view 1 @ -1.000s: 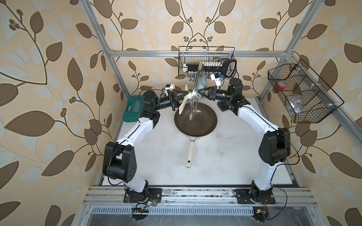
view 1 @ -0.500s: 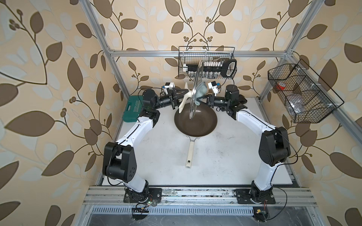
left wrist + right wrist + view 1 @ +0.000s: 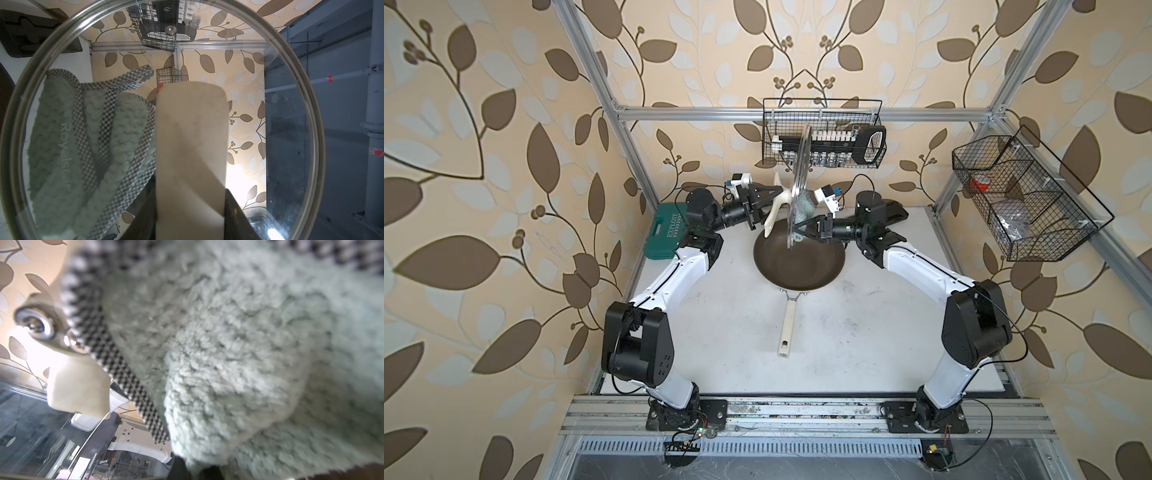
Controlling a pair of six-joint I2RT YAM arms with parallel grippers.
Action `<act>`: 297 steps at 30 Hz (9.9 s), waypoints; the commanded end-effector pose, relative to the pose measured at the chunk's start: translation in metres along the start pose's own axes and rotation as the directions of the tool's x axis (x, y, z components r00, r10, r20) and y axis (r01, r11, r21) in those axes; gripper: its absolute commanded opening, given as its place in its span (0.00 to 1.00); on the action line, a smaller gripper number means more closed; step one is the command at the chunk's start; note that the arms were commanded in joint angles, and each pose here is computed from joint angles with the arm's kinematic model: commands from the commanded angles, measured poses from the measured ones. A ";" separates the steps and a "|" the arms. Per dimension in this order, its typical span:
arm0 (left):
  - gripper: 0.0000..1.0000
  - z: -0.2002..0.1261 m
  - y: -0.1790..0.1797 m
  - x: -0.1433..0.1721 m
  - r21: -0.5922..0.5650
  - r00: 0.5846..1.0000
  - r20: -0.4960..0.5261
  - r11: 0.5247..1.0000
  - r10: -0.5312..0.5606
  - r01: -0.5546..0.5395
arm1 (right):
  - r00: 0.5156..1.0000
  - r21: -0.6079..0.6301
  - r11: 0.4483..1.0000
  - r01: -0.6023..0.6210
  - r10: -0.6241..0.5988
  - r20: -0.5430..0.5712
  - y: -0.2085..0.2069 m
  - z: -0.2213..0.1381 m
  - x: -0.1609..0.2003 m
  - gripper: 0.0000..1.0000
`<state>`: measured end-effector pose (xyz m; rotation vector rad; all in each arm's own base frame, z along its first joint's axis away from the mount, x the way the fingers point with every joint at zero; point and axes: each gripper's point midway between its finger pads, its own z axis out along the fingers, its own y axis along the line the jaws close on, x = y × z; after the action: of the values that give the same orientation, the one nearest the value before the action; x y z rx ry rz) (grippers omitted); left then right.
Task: Wipe the pot lid with a cloth
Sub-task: Wipe the pot lid.
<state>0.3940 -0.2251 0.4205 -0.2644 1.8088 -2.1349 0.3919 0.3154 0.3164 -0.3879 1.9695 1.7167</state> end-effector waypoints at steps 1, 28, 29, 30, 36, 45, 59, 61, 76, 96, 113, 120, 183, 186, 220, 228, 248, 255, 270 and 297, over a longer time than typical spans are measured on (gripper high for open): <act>0.00 -0.009 -0.123 0.038 0.243 0.919 0.043 0.888 0.391 -0.389 | 0.998 -0.055 0.997 0.059 -0.060 -0.026 0.032 -0.004 0.011 0.00; 0.00 -0.007 -0.074 0.038 0.082 0.923 -0.025 0.920 0.385 -0.382 | 0.989 -0.167 0.976 0.138 -0.145 -0.030 0.125 -0.019 -0.003 0.00; 0.00 -0.007 -0.073 0.038 0.080 0.923 -0.027 0.922 0.383 -0.380 | 0.989 -0.170 0.975 0.141 -0.148 -0.029 0.127 -0.019 -0.005 0.00; 0.00 -0.007 -0.072 0.038 0.078 0.924 -0.029 0.923 0.381 -0.377 | 0.988 -0.173 0.974 0.144 -0.151 -0.026 0.129 -0.019 -0.007 0.00; 0.00 -0.014 -0.081 0.052 0.092 0.917 -0.037 0.915 0.398 -0.393 | 0.987 -0.170 0.973 0.156 -0.159 0.001 0.134 -0.019 -0.024 0.00; 0.00 -0.019 -0.085 0.063 0.096 0.914 -0.053 0.913 0.402 -0.396 | 0.983 -0.154 0.972 0.178 -0.170 0.065 0.135 -0.021 -0.060 0.00; 0.00 -0.023 -0.075 0.073 0.083 0.922 -0.085 0.925 0.378 -0.371 | 0.981 -0.092 0.985 0.146 -0.132 0.143 0.090 -0.034 -0.111 0.00; 0.00 -0.023 -0.076 0.074 0.085 0.922 -0.087 0.924 0.379 -0.372 | 0.982 -0.082 0.988 0.131 -0.118 0.144 0.077 -0.035 -0.115 0.00; 0.00 -0.019 -0.091 0.071 0.116 0.911 -0.085 0.912 0.405 -0.394 | 0.998 -0.056 0.998 -0.009 0.012 0.055 -0.014 -0.012 -0.092 0.00; 0.00 -0.013 -0.101 0.050 0.165 0.912 0.002 0.900 0.410 -0.404 | 0.994 -0.113 0.992 -0.056 0.044 -0.101 0.012 0.011 0.005 0.00; 0.00 -0.005 -0.078 0.034 0.148 0.931 -0.008 0.921 0.365 -0.360 | 0.987 -0.242 0.970 0.034 -0.071 -0.144 0.123 -0.018 0.023 0.00; 0.00 -0.008 -0.082 0.045 0.158 0.928 -0.042 0.919 0.371 -0.360 | 0.990 -0.266 0.960 0.085 -0.112 -0.086 0.135 -0.012 -0.016 0.00; 0.00 -0.010 -0.092 0.052 0.185 0.921 -0.043 0.909 0.388 -0.374 | 0.993 -0.284 0.958 0.044 -0.073 -0.093 0.115 0.003 -0.040 0.00; 0.00 -0.011 -0.094 0.054 0.188 0.920 -0.046 0.907 0.390 -0.376 | 0.997 -0.297 0.954 0.045 -0.059 -0.039 0.110 0.003 -0.065 0.00; 0.00 -0.023 -0.048 0.026 -0.205 0.838 0.027 0.823 0.546 -0.529 | 0.996 -0.030 0.997 -0.073 0.071 -0.062 0.023 -0.037 -0.006 0.00; 0.00 -0.036 -0.022 0.014 -0.408 0.758 -0.063 0.677 0.649 -0.613 | 0.995 0.169 0.983 -0.079 0.087 -0.039 0.016 -0.093 0.005 0.00; 0.00 -0.016 0.027 0.063 -0.143 0.226 -0.620 0.175 0.752 -0.974 | 0.975 0.529 0.848 0.035 0.088 -0.206 0.013 -0.152 0.044 0.00; 0.00 -0.002 0.032 0.123 0.228 -0.153 -0.567 -0.025 0.810 -0.973 | 0.967 0.560 0.826 0.069 0.082 -0.239 0.016 -0.159 0.047 0.00; 0.00 0.023 0.063 0.184 0.555 -0.621 -0.455 -0.341 0.638 -0.758 | 0.938 0.562 0.820 0.111 0.100 -0.332 0.015 -0.140 0.059 0.00; 0.00 0.054 0.058 0.191 0.554 -0.712 -0.361 -0.476 0.602 -0.683 | 0.881 0.426 0.896 0.126 0.096 -0.463 0.004 -0.028 0.089 0.00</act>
<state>0.2443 -0.3305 0.2752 2.0335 1.3377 -0.3703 0.3032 0.2822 0.2704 -0.6829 2.6561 1.1378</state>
